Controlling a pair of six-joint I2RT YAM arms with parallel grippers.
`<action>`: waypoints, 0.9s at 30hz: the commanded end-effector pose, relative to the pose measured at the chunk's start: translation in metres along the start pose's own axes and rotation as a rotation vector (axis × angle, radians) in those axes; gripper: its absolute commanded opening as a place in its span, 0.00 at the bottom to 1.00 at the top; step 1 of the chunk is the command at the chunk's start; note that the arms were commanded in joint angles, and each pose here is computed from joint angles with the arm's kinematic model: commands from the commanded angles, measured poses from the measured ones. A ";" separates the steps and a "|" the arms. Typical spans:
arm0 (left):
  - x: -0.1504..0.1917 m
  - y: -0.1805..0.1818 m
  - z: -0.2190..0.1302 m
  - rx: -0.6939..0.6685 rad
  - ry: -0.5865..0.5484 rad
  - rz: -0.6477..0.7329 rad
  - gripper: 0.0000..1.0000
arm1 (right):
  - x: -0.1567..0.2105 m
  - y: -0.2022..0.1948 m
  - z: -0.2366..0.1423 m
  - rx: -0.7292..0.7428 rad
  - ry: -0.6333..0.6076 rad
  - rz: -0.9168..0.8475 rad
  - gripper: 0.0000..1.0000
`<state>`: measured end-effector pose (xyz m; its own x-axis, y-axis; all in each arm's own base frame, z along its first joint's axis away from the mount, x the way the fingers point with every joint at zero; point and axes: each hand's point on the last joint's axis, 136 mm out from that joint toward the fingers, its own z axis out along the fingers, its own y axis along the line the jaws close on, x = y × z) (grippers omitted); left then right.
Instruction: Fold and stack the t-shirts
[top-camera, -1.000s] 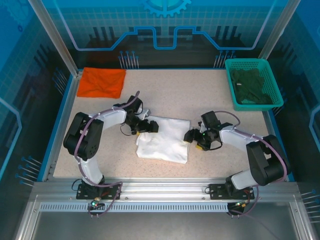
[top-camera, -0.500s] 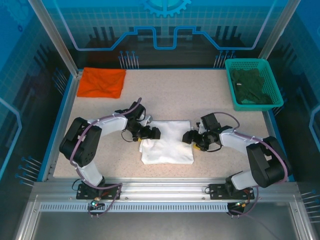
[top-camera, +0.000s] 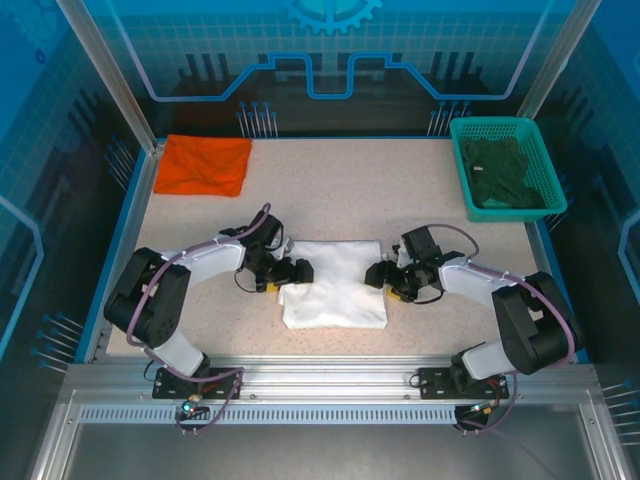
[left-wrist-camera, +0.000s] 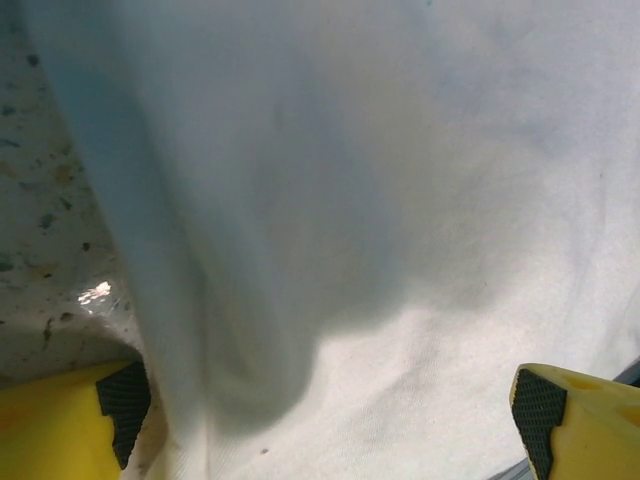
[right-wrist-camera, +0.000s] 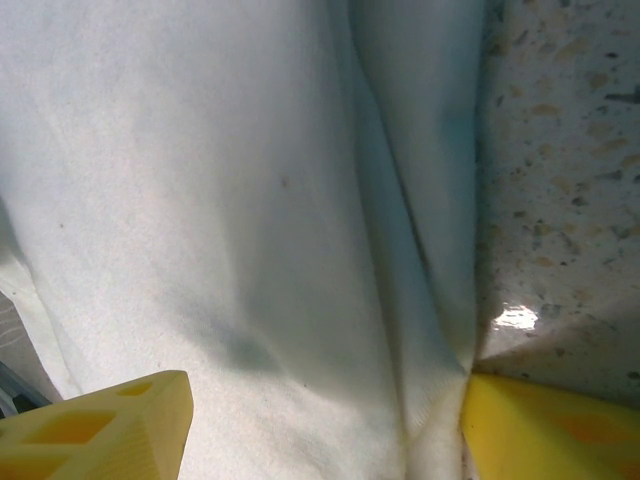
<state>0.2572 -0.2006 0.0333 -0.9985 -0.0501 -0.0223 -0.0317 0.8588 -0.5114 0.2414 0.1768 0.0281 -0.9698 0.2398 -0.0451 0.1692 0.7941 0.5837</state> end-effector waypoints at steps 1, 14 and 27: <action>0.005 0.001 0.013 -0.019 0.020 -0.044 0.91 | 0.007 -0.002 0.010 -0.016 0.045 -0.007 0.73; -0.017 -0.045 0.032 0.087 0.043 0.036 0.75 | 0.006 0.000 0.014 -0.027 0.057 -0.009 0.73; -0.021 -0.022 0.030 -0.153 0.006 0.091 0.69 | 0.006 -0.003 0.014 -0.024 0.063 -0.002 0.72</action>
<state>0.2697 -0.2279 0.0244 -1.0000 0.0001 -0.0052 0.0022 0.9201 -0.3916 0.2421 0.1767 0.0269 -0.9697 0.2434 -0.0214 0.1846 0.7872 0.5884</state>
